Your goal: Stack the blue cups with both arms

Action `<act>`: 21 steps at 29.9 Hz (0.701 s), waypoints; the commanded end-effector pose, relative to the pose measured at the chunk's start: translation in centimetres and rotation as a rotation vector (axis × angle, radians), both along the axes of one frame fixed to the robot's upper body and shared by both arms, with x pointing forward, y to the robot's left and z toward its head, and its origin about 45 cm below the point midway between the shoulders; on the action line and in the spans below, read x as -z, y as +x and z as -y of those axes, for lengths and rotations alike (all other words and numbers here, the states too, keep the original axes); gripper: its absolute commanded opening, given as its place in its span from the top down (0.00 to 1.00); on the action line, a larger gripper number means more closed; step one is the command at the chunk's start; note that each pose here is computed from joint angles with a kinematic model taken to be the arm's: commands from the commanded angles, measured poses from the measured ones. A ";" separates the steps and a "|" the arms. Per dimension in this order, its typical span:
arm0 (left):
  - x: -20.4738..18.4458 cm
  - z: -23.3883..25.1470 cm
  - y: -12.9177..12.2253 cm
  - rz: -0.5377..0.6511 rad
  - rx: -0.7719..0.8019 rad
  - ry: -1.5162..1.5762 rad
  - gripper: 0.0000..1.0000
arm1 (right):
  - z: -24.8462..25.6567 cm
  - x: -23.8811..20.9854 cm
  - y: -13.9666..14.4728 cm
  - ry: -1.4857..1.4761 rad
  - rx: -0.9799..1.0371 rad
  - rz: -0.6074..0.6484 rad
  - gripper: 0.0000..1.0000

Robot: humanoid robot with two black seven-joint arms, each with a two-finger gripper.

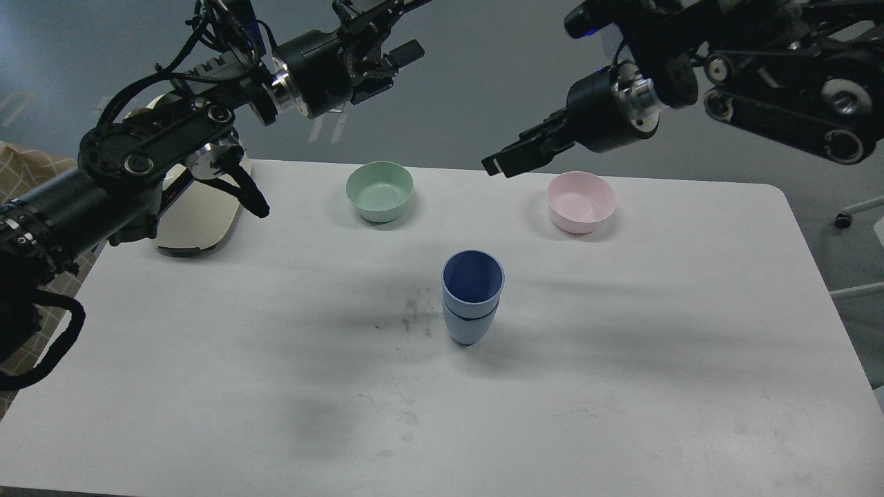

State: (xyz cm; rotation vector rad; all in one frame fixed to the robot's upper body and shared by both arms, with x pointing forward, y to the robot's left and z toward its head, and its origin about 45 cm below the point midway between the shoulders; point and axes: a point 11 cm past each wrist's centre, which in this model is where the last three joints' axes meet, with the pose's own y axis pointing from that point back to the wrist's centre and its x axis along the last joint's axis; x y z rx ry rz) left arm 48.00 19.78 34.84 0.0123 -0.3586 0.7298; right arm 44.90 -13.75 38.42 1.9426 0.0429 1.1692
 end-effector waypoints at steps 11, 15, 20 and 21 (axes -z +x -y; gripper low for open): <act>3.1 -3.6 3.0 -0.114 -0.221 -0.186 0.02 | 12.5 -1.1 6.1 0.691 0.505 0.085 0.00; 3.7 -4.7 3.2 -0.142 -0.261 -0.232 0.02 | 13.4 0.2 6.7 0.961 0.616 0.019 0.00; 6.1 -4.5 2.5 -0.199 -0.262 -0.268 0.02 | 14.3 3.9 6.4 1.211 0.734 -0.118 0.00; 6.4 -4.4 2.3 -0.209 -0.254 -0.273 0.02 | 14.4 4.4 6.3 1.213 0.740 -0.129 0.00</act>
